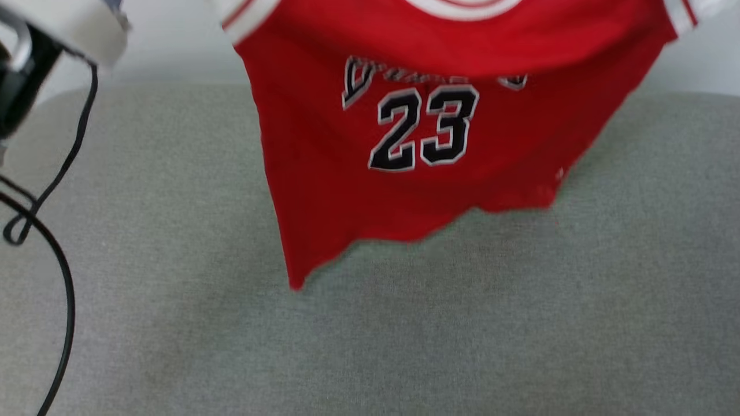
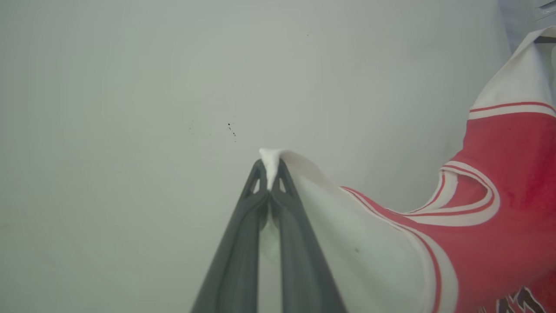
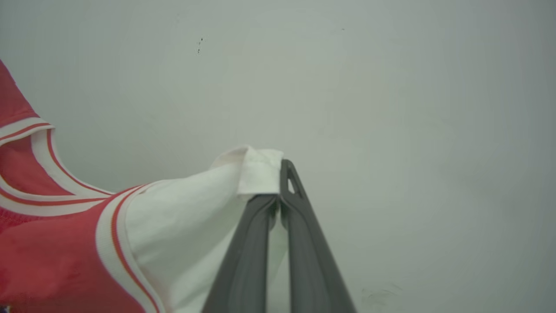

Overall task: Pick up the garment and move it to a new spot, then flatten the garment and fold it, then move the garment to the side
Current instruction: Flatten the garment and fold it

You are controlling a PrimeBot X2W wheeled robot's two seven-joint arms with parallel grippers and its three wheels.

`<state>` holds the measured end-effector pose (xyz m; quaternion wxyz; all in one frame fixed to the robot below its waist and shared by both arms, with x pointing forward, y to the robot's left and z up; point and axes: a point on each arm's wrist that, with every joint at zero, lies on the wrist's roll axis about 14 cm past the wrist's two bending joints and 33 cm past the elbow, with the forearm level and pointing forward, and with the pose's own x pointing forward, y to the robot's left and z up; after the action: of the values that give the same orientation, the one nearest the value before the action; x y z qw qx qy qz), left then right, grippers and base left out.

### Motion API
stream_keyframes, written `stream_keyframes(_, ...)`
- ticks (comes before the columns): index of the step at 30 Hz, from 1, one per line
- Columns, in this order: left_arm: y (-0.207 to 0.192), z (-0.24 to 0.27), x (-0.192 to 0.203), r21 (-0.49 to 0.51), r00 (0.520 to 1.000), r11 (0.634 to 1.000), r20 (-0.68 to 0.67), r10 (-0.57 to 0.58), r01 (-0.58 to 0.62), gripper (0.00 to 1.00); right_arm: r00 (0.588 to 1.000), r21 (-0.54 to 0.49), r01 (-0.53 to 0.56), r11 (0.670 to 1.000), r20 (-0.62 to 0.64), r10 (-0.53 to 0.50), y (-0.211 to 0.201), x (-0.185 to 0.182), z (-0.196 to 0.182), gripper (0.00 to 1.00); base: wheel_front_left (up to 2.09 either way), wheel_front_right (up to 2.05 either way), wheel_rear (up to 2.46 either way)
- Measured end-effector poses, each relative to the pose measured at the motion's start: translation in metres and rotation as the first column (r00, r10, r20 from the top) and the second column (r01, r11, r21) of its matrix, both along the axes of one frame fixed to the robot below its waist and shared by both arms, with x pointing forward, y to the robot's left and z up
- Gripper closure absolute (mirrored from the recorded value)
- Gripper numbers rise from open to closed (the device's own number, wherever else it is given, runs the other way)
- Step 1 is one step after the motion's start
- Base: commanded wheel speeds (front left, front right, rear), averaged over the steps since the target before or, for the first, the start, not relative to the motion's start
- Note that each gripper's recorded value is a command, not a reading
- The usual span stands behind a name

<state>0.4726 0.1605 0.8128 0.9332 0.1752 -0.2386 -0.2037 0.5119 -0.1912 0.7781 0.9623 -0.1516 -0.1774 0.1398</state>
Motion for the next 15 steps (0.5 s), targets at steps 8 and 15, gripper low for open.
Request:
stream_keyframes(8,0.001,0.009,0.070,-0.037,1.000,0.999,0.014,0.018,-0.018,1.00,0.999,-0.014,0.032,0.999,0.032,-0.031,0.005,0.062,0.017,1.00,0.00,0.00,0.00)
stream_keyframes(15,0.007,0.023,0.124,-0.096,0.997,0.995,0.061,0.040,-0.034,1.00,0.997,-0.022,0.040,0.999,0.065,-0.039,0.019,0.122,0.026,1.00,0.00,0.00,0.00)
